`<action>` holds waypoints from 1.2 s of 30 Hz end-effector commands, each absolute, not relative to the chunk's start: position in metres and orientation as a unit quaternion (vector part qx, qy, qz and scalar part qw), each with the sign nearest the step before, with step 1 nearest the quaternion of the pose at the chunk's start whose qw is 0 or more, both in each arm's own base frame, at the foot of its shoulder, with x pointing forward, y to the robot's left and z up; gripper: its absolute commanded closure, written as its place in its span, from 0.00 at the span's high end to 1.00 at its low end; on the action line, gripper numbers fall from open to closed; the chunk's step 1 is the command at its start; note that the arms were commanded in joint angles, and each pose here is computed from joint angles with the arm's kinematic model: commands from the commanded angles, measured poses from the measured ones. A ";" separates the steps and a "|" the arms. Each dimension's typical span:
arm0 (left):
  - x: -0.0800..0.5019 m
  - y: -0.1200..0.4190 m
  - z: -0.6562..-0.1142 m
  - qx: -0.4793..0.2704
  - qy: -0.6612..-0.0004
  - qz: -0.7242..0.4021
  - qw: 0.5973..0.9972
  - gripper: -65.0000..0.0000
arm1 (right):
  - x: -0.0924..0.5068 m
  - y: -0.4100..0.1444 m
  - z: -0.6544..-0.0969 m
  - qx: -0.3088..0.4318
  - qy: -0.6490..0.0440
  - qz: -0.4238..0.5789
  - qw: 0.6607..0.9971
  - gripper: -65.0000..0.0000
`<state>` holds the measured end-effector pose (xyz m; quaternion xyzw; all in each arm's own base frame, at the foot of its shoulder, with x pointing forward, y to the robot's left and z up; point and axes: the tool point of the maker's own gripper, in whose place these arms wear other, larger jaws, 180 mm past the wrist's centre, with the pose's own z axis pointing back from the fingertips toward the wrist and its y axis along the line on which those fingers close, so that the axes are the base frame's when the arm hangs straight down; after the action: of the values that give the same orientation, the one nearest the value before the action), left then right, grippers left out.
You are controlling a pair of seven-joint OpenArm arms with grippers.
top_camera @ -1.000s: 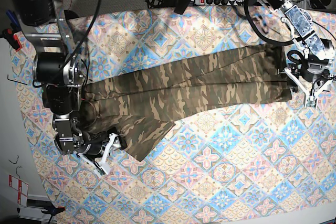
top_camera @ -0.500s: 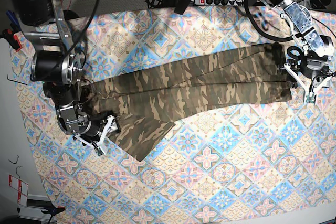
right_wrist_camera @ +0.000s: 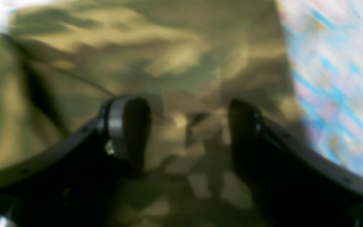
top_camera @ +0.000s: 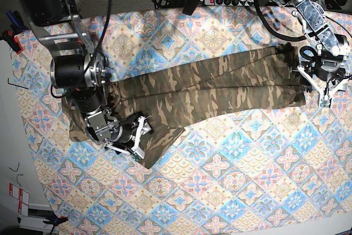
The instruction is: Fold the T-shirt properly
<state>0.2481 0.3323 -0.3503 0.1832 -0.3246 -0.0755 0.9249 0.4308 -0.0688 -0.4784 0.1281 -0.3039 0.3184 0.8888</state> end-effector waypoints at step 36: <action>0.226 0.290 -0.331 0.186 -0.350 -0.112 0.911 0.56 | 0.483 -0.188 -0.432 0.058 -0.384 0.169 0.906 0.65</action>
<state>0.2148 0.2890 -0.3458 0.1787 -0.3197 -0.1111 0.9238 0.4604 -0.1829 -0.4559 0.0655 -0.3524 0.1727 0.9175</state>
